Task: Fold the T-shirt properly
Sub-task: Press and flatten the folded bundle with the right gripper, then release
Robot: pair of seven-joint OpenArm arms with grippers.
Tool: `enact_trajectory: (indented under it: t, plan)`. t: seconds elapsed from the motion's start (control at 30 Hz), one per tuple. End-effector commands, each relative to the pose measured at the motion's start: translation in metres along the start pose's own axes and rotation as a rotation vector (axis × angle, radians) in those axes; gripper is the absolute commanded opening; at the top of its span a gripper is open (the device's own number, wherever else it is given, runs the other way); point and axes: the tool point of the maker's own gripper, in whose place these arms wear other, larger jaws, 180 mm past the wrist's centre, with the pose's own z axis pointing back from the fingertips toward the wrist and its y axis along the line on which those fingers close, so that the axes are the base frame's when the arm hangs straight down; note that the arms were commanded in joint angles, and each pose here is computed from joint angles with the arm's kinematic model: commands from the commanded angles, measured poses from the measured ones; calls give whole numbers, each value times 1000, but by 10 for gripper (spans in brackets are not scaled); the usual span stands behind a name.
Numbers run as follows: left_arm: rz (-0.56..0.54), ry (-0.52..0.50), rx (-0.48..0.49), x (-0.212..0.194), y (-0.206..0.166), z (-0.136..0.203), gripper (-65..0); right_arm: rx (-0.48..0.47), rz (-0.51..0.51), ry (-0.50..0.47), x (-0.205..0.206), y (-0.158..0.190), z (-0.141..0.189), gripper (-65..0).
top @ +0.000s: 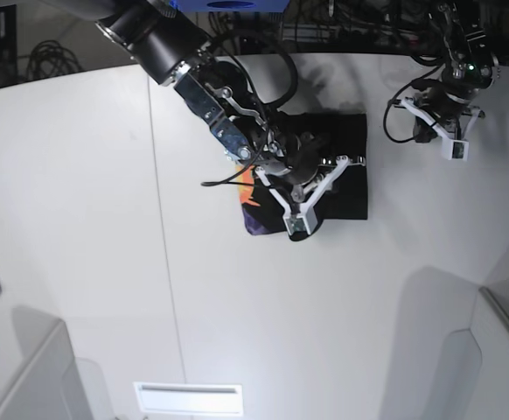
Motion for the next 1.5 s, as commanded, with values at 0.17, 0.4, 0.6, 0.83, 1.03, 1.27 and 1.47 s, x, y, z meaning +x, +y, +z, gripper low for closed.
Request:
enact_trajectory:
  t: [0.17, 0.4, 0.6, 0.83, 1.03, 1.27, 1.47]
  plan:
    - [26, -49, 89, 8, 35, 18, -650, 37, 8, -44, 16, 14, 4, -279]
    - [40, -62, 159, 11, 62, 31, -650, 82, 142, -21, 6, 43, 2, -246]
    - [58, -72, 200, 11, 77, 39, -650, 58, 231, 34, -7, 48, -16, -246]
    - [68, -74, 213, 10, 82, 41, -650, 64, 382, 65, -17, 65, -26, -246]
    - [70, -82, 213, 14, 82, 39, -650, 215, 611, 21, -22, 125, 6, -246]
    - [197, -147, 155, 20, 90, 43, -650, 247, 645, -21, 4, 127, 54, -249]
    - [306, -147, 198, 14, 126, 65, -650, 16, 384, -138, 60, 16, 67, -650]
